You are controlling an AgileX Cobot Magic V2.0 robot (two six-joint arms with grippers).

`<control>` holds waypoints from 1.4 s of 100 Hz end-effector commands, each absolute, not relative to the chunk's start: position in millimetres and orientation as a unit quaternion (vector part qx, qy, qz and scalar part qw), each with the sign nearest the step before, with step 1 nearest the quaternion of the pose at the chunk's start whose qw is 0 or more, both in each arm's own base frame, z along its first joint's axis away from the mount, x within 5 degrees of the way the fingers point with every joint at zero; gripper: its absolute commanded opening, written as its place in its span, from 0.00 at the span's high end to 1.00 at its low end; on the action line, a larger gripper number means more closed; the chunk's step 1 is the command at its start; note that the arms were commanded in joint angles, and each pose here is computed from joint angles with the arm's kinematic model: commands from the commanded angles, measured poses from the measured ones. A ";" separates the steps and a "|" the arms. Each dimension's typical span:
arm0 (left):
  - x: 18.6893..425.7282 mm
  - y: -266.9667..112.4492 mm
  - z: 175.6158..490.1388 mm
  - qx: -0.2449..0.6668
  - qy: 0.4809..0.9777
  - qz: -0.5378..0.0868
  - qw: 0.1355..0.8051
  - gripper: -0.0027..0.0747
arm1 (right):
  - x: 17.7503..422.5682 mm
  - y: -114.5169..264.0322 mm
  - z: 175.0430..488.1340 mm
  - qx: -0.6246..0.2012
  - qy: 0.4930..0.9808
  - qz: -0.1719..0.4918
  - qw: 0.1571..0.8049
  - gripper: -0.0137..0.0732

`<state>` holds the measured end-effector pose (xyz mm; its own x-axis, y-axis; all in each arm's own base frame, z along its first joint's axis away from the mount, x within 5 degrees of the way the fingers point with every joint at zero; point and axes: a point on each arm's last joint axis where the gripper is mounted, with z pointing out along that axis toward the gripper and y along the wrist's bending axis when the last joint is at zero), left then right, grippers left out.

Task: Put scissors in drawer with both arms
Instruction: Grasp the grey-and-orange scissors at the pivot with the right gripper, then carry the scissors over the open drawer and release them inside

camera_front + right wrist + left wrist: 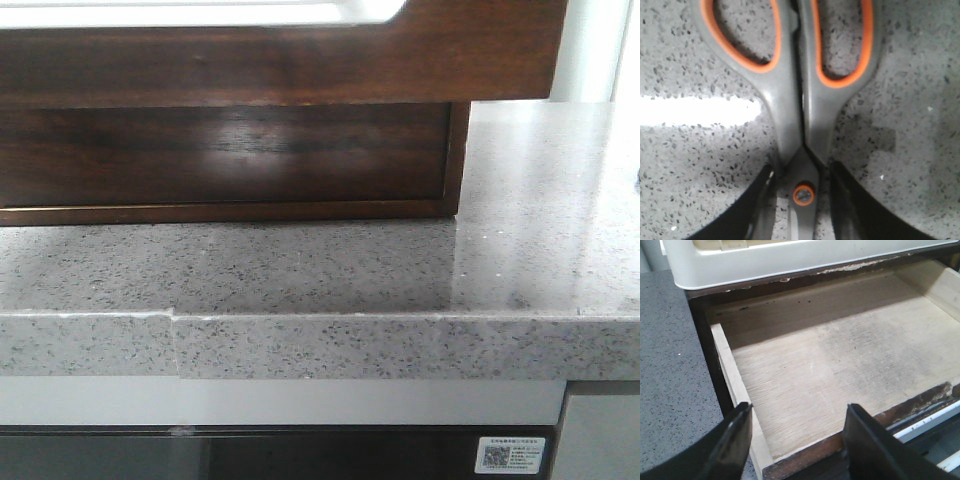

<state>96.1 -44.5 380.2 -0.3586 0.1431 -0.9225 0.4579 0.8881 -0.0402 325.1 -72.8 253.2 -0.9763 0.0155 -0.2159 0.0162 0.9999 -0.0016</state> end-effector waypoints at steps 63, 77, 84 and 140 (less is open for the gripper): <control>96.4 -45.0 397.2 0.167 0.783 -0.163 0.576 0.46 | 327.6 -76.5 264.1 0.003 0.992 -0.012 0.127 0.88; 96.4 -45.0 397.2 0.167 0.783 -0.163 0.576 0.46 | 324.4 -75.7 271.2 0.003 0.991 -0.014 0.135 0.89; 96.4 -45.0 397.2 0.167 0.783 -0.163 0.576 0.46 | 319.9 -74.5 282.8 0.002 0.988 -0.017 0.150 0.89; 96.4 -45.0 397.2 0.167 0.783 -0.163 0.576 0.46 | 239.0 -31.0 474.3 -0.100 0.893 0.006 0.438 0.89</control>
<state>96.1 -44.6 380.3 -0.3592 0.1410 -0.9226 0.4583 0.8878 -0.0428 260.6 -44.7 433.2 -0.7430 -0.1189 -0.6586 -0.1092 0.9924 -0.0560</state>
